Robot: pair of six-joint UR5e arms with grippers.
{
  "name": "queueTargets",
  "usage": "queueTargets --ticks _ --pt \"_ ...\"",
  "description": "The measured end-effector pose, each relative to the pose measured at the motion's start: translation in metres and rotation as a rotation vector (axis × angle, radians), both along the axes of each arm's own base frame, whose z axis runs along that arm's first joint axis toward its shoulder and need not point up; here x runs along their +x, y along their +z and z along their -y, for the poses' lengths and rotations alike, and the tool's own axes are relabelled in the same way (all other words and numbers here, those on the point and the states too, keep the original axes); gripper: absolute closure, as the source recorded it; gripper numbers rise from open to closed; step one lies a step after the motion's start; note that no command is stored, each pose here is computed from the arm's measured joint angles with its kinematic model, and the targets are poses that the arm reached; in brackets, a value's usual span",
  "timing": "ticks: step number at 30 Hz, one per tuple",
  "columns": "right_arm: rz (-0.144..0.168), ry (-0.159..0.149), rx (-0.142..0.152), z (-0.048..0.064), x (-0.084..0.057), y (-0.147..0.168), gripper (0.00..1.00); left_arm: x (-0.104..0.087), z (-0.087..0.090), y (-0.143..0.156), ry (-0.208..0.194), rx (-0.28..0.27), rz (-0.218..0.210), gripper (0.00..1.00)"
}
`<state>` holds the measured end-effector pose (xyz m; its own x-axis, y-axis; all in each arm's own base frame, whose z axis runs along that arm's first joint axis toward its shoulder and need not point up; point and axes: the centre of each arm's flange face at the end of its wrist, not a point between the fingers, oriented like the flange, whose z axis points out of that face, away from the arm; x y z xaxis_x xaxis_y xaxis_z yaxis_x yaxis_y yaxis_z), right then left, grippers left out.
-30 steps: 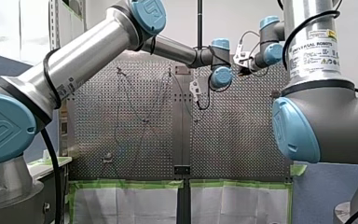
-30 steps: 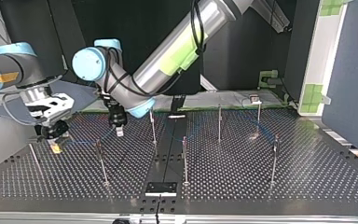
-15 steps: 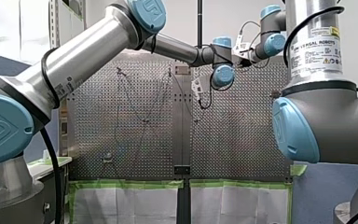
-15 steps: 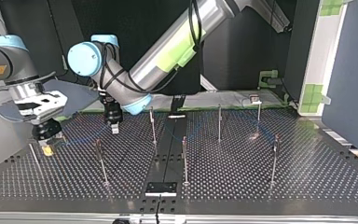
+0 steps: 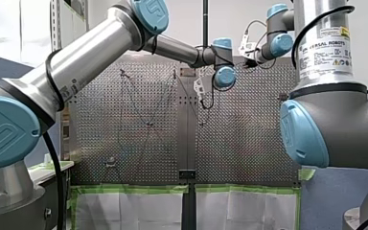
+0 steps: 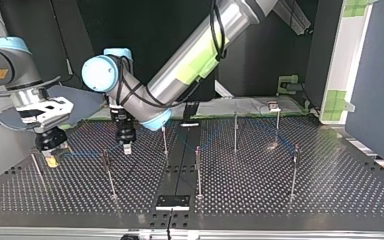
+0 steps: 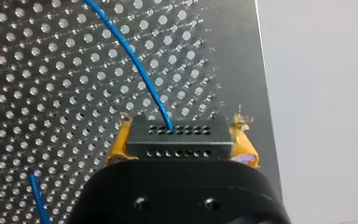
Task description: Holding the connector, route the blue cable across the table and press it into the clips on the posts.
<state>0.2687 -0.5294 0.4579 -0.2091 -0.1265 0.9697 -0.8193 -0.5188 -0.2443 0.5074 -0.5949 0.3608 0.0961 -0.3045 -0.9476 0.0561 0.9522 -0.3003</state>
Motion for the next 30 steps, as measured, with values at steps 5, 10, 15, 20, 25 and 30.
queueTargets --ticks 5,10,15,20,25,30 --pt "-0.003 -0.005 0.012 0.008 -0.002 -0.011 1.0 0.018 -0.007 -0.001 -0.013 -0.009 0.03 1.0" --pt "-0.002 -0.009 0.017 0.018 -0.003 -0.023 1.0 0.035 -0.016 -0.005 -0.029 -0.016 0.051 1.0" --pt "-0.001 -0.008 0.017 0.025 -0.002 -0.032 1.0 0.051 -0.029 -0.014 -0.041 -0.007 0.055 1.0" --pt "0.005 -0.001 0.011 0.027 -0.002 -0.032 1.0 0.055 -0.032 -0.017 -0.056 -0.001 0.056 1.0" --pt "-0.008 -0.01 0.016 0.02 0.005 -0.031 1.0 0.053 -0.028 -0.018 -0.077 -0.004 0.055 1.0" --pt "-0.008 -0.01 0.017 0.02 0.005 -0.031 1.0 0.048 -0.024 -0.017 -0.092 -0.007 0.051 0.5"
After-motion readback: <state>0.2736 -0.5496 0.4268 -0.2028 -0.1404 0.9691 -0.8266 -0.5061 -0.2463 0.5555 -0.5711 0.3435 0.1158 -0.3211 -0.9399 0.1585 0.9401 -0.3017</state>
